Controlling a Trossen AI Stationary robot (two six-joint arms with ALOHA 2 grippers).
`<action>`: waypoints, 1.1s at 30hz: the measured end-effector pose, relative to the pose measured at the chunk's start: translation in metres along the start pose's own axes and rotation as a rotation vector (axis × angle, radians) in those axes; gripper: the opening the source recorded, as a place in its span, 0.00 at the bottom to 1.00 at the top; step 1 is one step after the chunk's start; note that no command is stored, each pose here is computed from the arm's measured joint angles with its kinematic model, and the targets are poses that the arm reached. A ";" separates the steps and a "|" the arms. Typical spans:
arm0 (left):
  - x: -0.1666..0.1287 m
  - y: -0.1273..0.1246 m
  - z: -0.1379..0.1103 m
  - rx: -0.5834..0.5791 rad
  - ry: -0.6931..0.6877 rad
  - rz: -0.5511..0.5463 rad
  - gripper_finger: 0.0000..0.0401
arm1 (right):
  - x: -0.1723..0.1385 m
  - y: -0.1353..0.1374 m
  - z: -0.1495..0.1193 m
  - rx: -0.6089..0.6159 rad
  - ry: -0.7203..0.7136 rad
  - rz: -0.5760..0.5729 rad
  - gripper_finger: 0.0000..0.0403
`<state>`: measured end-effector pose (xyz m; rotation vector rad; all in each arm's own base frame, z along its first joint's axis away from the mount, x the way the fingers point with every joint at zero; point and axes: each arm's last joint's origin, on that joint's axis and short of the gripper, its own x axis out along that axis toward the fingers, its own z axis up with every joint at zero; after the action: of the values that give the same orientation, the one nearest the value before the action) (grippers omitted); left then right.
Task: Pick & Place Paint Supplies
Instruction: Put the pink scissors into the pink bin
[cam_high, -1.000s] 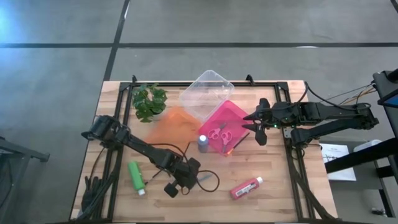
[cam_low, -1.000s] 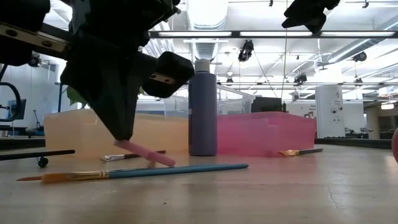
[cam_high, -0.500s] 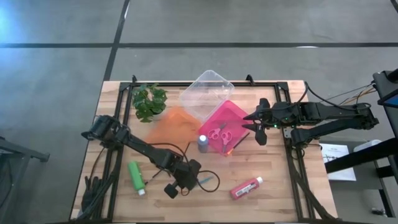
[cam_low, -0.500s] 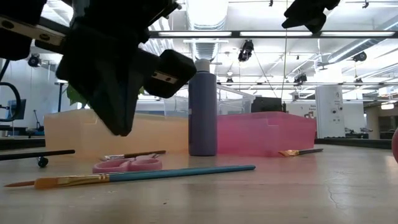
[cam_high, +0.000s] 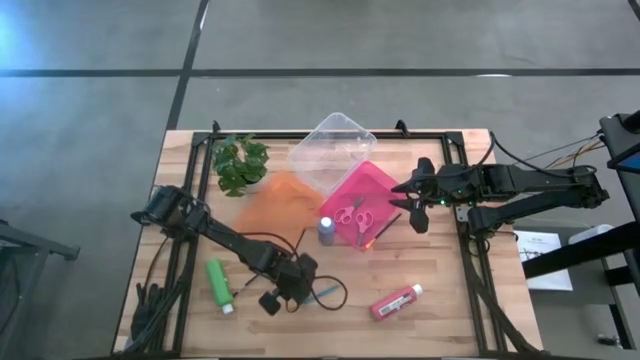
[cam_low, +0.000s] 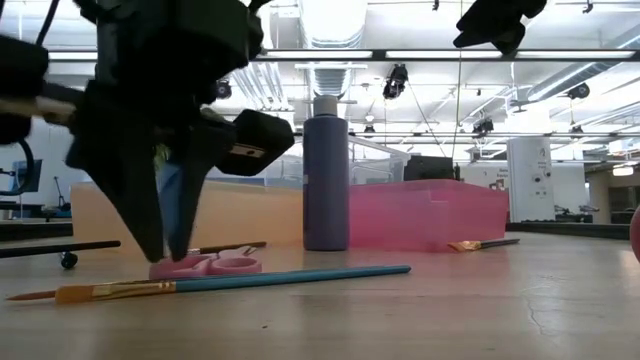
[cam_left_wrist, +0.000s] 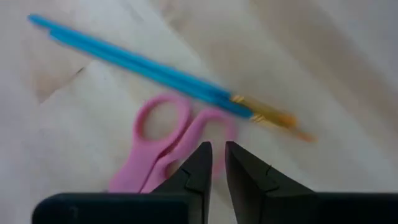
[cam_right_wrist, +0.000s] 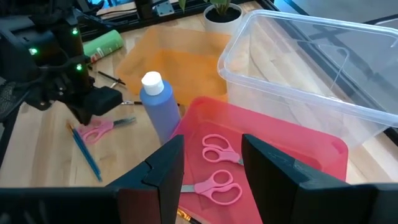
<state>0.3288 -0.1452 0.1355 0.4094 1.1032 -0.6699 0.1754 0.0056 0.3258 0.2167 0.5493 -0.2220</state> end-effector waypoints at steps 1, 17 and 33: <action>0.001 0.000 -0.001 0.004 -0.004 0.008 0.14 | 0.000 0.000 0.000 0.003 0.000 0.000 0.39; 0.002 -0.007 0.003 0.037 -0.023 0.000 0.14 | 0.000 0.000 0.000 0.011 0.000 -0.004 0.39; 0.001 -0.008 0.010 0.052 -0.048 0.056 0.14 | 0.000 0.000 -0.001 0.010 0.002 -0.008 0.39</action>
<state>0.3299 -0.1573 0.1392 0.4649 1.0273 -0.6571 0.1752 0.0054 0.3249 0.2244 0.5517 -0.2324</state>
